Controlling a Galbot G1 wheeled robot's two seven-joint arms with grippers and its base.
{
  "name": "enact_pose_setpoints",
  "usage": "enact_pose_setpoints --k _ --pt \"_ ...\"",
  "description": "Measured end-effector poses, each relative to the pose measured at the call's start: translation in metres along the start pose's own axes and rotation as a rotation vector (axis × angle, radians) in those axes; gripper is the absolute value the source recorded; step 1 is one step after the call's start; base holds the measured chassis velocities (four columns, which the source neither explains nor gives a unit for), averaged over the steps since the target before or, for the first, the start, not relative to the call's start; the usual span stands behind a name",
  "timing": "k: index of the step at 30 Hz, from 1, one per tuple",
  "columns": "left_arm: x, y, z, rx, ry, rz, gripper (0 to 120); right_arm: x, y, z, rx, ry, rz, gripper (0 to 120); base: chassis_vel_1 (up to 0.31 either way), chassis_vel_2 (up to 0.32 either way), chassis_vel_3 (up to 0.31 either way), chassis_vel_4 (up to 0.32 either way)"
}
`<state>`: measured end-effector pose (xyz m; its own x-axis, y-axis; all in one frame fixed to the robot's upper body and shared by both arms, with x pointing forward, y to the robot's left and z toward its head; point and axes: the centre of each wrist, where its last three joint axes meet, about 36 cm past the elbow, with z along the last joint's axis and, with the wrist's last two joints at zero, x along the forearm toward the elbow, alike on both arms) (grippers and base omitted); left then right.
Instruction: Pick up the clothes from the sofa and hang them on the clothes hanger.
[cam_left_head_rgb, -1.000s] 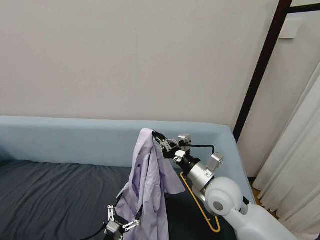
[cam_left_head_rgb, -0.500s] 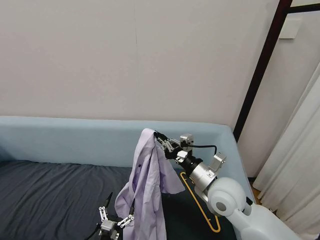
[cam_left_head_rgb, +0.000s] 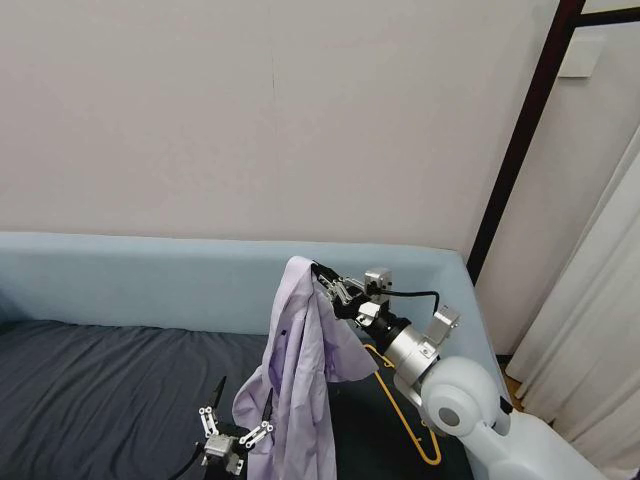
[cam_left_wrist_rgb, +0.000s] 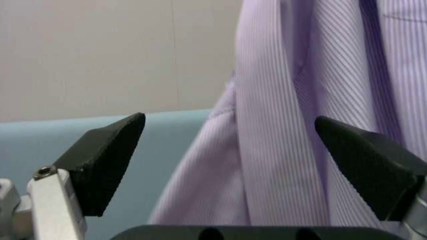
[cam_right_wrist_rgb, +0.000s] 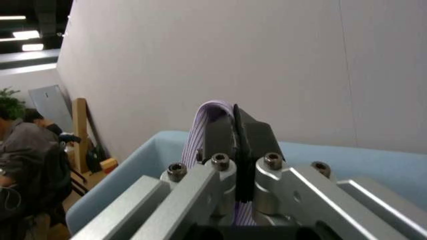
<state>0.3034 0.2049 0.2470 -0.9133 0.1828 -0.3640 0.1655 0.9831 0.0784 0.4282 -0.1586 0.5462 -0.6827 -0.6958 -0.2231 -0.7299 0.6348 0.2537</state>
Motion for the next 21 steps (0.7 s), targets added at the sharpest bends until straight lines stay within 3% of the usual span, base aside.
enact_pose_setpoints --k 4,8,21 --pt "0.003 -0.017 0.011 0.008 0.03 -0.018 100 0.0 0.001 -0.001 0.0 0.0 -0.003 0 0.0 0.0 0.0 0.0" --pt "0.008 -0.02 0.02 0.008 0.059 -0.036 100 0.002 0.002 -0.001 -0.002 0.002 -0.004 0 0.0 0.0 0.0 0.0" --pt "0.015 0.003 0.03 -0.03 0.073 -0.08 100 0.007 0.002 0.0 -0.007 0.007 0.004 0 0.0 0.0 0.0 0.0"
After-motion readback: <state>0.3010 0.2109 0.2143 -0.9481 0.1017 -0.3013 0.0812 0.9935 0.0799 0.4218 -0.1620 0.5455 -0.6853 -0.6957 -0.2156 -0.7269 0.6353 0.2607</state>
